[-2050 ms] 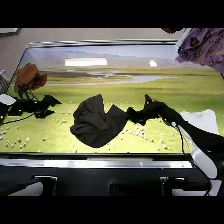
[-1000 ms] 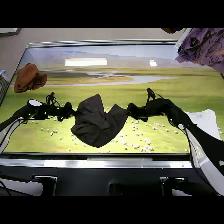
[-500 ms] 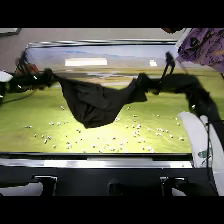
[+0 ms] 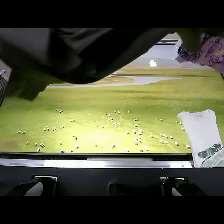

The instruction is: Fold the clothes and pants, and hang the long-sleeved shirts on hangers.

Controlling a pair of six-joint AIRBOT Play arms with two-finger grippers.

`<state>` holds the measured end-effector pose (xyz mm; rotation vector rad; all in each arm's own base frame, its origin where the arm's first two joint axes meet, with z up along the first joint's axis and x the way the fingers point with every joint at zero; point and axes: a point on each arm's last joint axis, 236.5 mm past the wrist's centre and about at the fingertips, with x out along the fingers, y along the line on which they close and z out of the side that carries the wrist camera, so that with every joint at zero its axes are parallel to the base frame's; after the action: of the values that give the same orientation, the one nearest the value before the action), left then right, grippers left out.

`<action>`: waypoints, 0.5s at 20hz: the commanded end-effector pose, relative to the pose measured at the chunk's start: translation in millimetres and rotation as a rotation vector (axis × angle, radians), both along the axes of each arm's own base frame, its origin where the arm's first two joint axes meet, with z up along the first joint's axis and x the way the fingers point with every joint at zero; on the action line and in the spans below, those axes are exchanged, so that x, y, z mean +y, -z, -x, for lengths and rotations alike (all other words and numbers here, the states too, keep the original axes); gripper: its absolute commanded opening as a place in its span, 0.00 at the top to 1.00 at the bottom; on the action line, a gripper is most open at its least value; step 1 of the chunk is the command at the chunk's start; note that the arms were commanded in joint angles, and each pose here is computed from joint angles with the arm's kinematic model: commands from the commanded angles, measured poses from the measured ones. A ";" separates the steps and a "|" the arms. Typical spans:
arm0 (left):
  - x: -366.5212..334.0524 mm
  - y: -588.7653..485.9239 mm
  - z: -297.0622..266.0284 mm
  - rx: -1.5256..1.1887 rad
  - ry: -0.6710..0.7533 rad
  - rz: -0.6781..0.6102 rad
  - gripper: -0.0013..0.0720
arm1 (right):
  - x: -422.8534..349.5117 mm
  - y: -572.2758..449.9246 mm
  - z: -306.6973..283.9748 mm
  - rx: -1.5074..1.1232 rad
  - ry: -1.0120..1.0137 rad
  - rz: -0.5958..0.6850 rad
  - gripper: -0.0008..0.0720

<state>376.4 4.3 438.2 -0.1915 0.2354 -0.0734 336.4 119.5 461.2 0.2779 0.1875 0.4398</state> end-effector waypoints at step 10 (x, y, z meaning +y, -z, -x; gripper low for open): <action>-33.5 199.2 -24.1 0.560 0.082 0.260 0.96 | -13.4 144.8 -117.5 0.437 0.138 0.016 0.95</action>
<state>377.2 -9.6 326.0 -0.3502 0.5851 -0.0823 394.6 99.6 398.8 0.3361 0.3870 0.2831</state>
